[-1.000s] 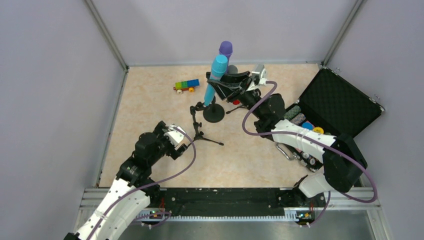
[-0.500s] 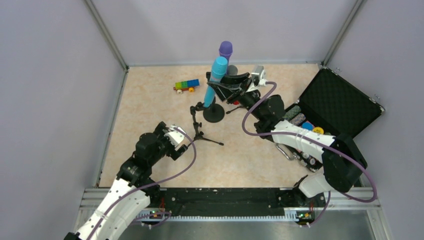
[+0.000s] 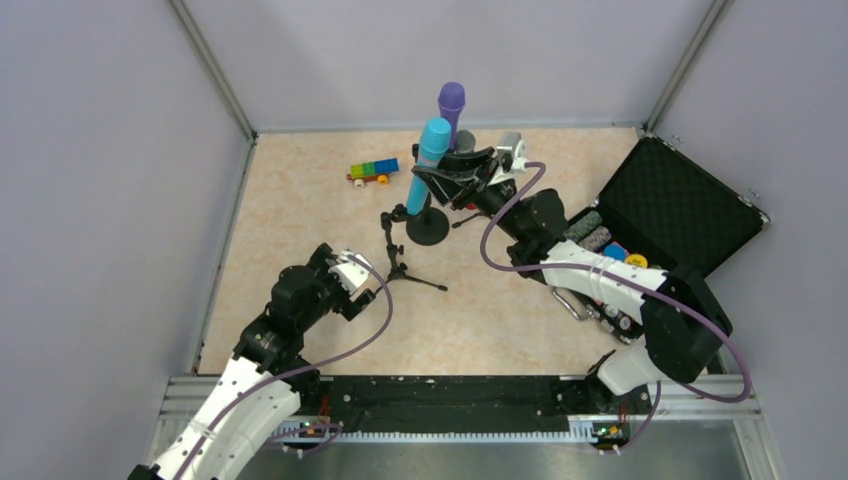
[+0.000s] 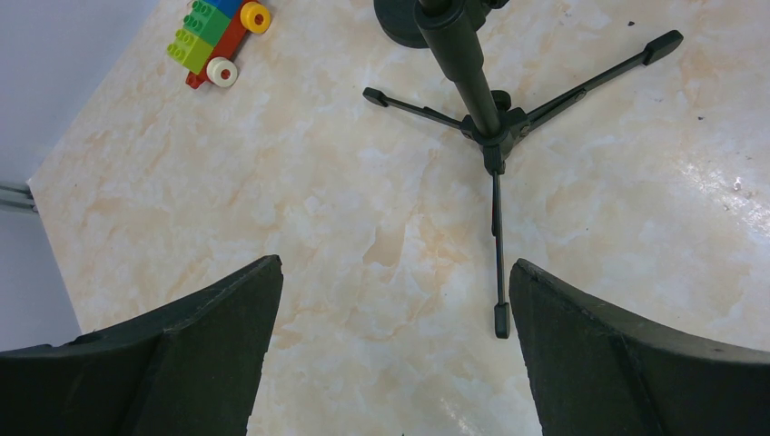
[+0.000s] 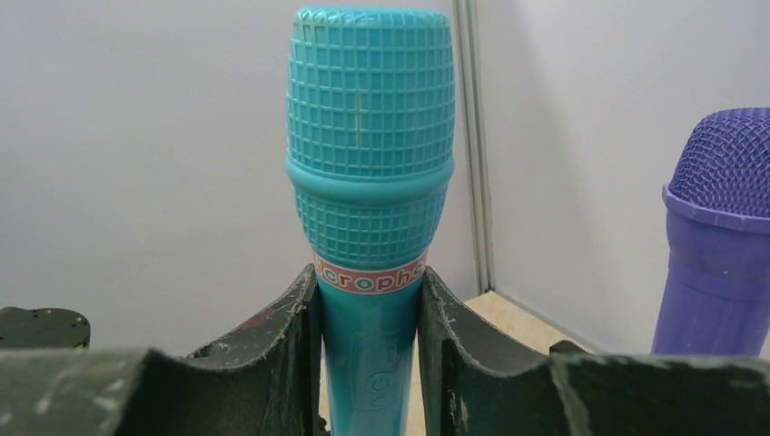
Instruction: Attach the microphones to the stand
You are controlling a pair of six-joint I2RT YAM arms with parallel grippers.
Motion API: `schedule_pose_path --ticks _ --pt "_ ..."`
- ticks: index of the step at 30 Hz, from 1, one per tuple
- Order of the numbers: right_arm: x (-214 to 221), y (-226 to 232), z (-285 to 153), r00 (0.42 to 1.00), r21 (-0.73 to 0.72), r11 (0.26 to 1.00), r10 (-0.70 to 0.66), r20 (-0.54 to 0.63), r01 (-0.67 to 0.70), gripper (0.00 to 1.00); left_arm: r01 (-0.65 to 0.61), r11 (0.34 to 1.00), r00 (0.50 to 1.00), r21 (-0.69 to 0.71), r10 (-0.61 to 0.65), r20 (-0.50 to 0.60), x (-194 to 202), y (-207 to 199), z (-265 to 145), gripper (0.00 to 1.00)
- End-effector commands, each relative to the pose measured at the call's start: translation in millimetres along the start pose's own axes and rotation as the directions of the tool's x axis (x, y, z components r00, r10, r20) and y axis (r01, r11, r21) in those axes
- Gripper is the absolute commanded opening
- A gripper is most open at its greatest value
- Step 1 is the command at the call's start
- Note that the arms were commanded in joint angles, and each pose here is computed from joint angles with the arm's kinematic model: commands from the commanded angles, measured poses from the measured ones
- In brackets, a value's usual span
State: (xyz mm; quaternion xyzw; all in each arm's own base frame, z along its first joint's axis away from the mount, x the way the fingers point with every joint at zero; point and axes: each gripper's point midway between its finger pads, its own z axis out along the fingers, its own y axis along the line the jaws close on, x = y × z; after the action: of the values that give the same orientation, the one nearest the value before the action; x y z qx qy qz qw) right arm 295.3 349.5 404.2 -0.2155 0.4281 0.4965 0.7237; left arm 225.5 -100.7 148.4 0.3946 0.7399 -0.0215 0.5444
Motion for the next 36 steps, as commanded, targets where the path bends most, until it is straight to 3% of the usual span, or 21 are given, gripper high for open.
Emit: schedule_pose_path --ticks 1,36 --pt "6 -7 2 0.999 0.016 1.000 -0.003 -0.032 0.003 0.00 -0.012 1.000 0.999 -0.024 0.013 0.033 -7 5 1 0.99" --pt "66 -4 -9 0.975 0.040 0.996 -0.071 -0.211 0.081 0.00 -0.013 1.000 1.000 -0.023 0.013 0.019 -4 4 2 0.99"
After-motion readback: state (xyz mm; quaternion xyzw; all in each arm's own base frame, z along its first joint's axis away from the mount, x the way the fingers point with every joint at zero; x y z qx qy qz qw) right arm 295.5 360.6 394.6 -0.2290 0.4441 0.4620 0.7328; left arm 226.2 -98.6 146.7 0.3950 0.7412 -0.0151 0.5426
